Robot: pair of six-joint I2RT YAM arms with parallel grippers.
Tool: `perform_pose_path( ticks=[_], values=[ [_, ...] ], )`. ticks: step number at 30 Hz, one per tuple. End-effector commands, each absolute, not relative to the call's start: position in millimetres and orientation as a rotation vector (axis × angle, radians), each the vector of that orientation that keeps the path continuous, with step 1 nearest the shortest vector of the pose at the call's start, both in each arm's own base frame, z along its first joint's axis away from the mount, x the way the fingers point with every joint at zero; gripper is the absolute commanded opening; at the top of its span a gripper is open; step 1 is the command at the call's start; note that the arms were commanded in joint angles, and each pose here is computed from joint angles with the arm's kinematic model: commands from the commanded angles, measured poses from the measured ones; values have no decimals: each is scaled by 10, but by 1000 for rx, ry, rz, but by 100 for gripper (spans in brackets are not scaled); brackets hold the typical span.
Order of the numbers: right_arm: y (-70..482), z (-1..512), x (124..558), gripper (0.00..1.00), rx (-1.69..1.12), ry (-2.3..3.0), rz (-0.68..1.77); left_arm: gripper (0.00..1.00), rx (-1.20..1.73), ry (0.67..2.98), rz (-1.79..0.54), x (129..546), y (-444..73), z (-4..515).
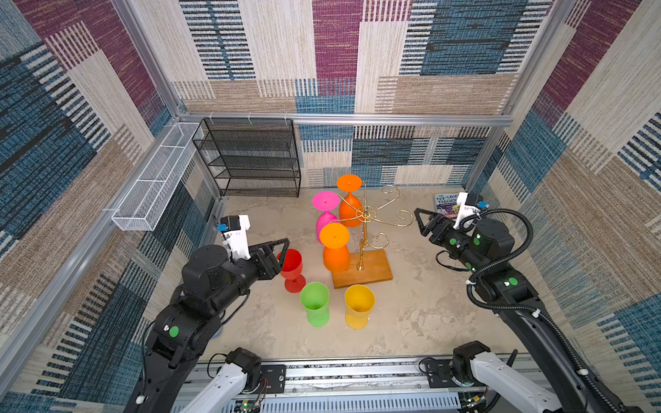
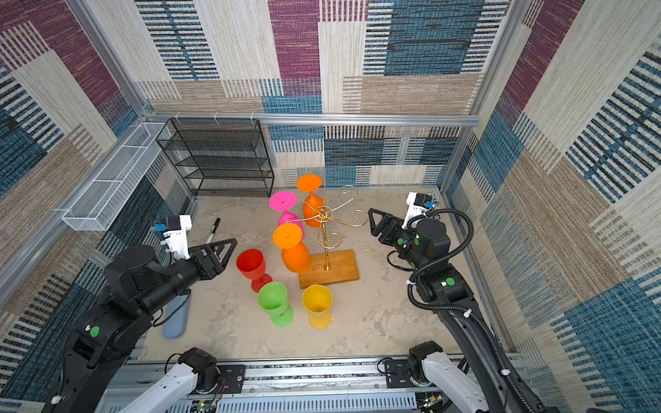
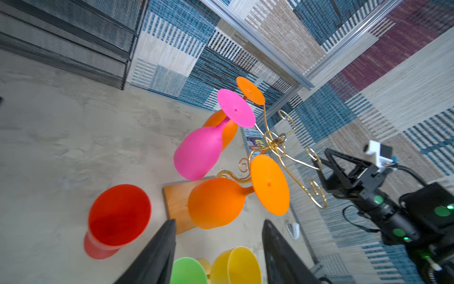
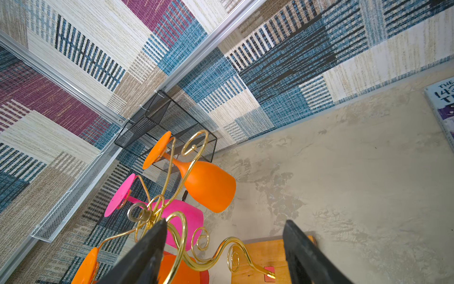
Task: Take the wine glass off the wine glass rack
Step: 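Open the left gripper and move it toward the lower orange glass on the rack, then close the left gripper on the orange glass's foot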
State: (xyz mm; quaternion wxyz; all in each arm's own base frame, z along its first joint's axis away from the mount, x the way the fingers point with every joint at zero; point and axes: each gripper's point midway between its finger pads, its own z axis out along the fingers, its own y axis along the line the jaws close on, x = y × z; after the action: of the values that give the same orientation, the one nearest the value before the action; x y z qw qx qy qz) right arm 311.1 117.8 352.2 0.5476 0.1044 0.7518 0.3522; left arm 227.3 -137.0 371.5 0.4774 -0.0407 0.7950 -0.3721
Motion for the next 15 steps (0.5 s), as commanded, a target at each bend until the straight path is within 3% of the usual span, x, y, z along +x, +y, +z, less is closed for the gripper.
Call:
perform_pose_path(
  ticks=[1,5,15],
  values=[
    [1215,3613,3113,76,238,1746,872,58,-107,1904,-1287,2277,-1787,3850],
    [1194,3623,3087,76,238,1744,864,59,-144,1882,-1493,2393,-1997,3764],
    [1185,3616,3068,76,241,1738,866,56,-159,1928,-1652,2519,-2223,3581]
  ],
)
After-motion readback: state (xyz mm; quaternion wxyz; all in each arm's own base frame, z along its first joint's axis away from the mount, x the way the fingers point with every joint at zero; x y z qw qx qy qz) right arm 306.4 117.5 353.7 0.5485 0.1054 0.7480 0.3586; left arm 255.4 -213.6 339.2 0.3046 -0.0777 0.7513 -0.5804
